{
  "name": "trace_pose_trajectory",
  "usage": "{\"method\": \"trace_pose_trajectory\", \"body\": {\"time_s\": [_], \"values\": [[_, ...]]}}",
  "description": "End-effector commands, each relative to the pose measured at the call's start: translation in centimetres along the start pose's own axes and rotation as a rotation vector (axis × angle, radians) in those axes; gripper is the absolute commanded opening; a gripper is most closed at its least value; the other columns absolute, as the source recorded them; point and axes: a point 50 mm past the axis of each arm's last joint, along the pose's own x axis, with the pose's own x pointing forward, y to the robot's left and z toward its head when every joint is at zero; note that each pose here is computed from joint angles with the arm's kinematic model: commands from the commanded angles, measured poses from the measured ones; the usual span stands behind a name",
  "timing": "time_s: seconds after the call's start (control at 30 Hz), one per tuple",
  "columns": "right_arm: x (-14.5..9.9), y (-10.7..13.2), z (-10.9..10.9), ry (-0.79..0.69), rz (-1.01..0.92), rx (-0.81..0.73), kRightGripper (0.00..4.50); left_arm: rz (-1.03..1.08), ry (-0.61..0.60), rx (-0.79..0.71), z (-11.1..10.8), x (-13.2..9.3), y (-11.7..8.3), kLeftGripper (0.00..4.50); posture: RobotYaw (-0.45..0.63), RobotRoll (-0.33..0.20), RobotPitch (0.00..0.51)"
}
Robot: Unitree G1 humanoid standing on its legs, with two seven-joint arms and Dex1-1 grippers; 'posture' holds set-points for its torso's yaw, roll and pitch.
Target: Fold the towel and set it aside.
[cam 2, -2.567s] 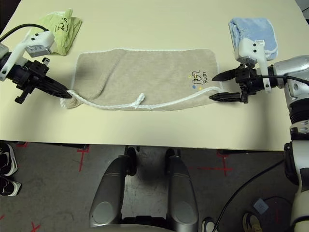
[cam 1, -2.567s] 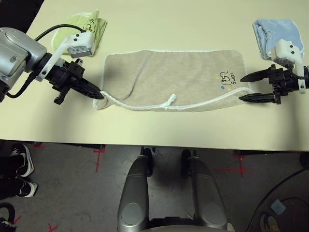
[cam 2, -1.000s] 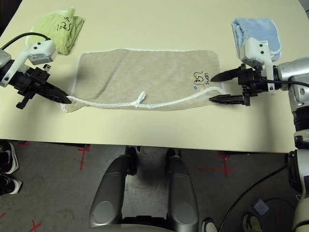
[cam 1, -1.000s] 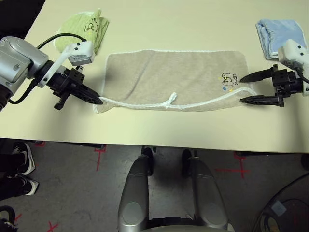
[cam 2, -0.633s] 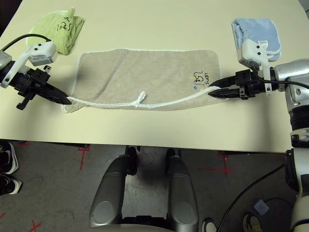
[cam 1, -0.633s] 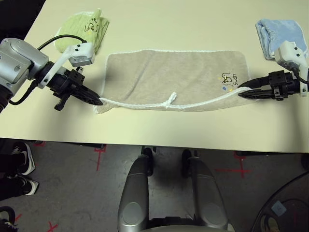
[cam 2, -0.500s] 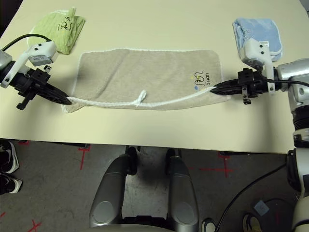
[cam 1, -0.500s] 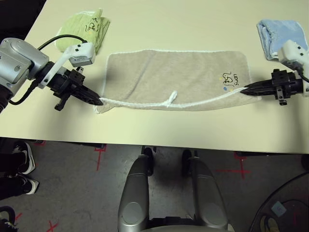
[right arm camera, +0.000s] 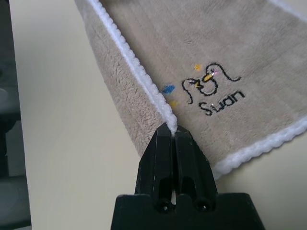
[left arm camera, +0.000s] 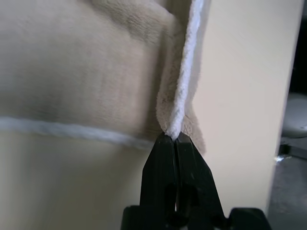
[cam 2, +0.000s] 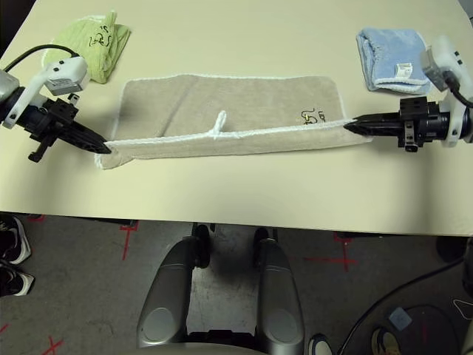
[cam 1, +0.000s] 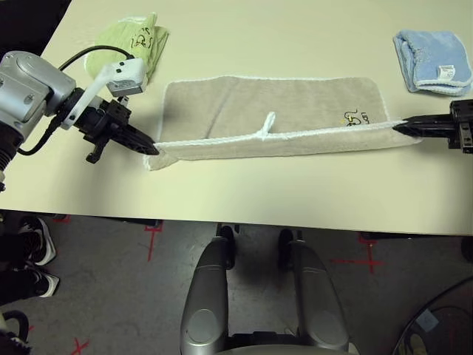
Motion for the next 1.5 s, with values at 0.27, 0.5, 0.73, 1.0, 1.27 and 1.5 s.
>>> {"method": "trace_pose_trajectory", "body": {"time_s": [0.27,0.5,0.73,1.0,1.27,1.5], "values": [[0.1,-1.3,-0.3,-0.066,-0.198,0.021,0.07,0.176,0.026,0.095,1.5,-2.2,2.4,0.00,0.01,0.000,0.373],[0.6,-2.8,0.9,-0.106,-0.274,0.025,0.07,0.310,0.003,0.108,1.9,-3.4,3.0,0.00,0.02,0.000,0.374],[2.0,-4.0,0.7,0.003,-0.360,-0.026,0.07,0.419,0.083,0.172,1.5,-3.1,3.6,0.00,0.04,0.000,0.376],[1.8,-4.5,0.7,0.040,-0.409,-0.042,0.07,0.419,0.171,0.211,1.1,-2.7,3.8,0.00,0.03,0.000,0.381],[2.4,-5.1,1.5,0.012,-0.489,-0.085,0.07,0.515,0.134,0.251,2.1,-2.0,4.5,0.00,0.02,0.000,0.386],[3.0,-5.4,2.4,-0.010,-0.524,-0.098,0.07,0.572,0.077,0.243,2.7,-1.6,5.0,0.00,0.02,0.000,0.396]]}}
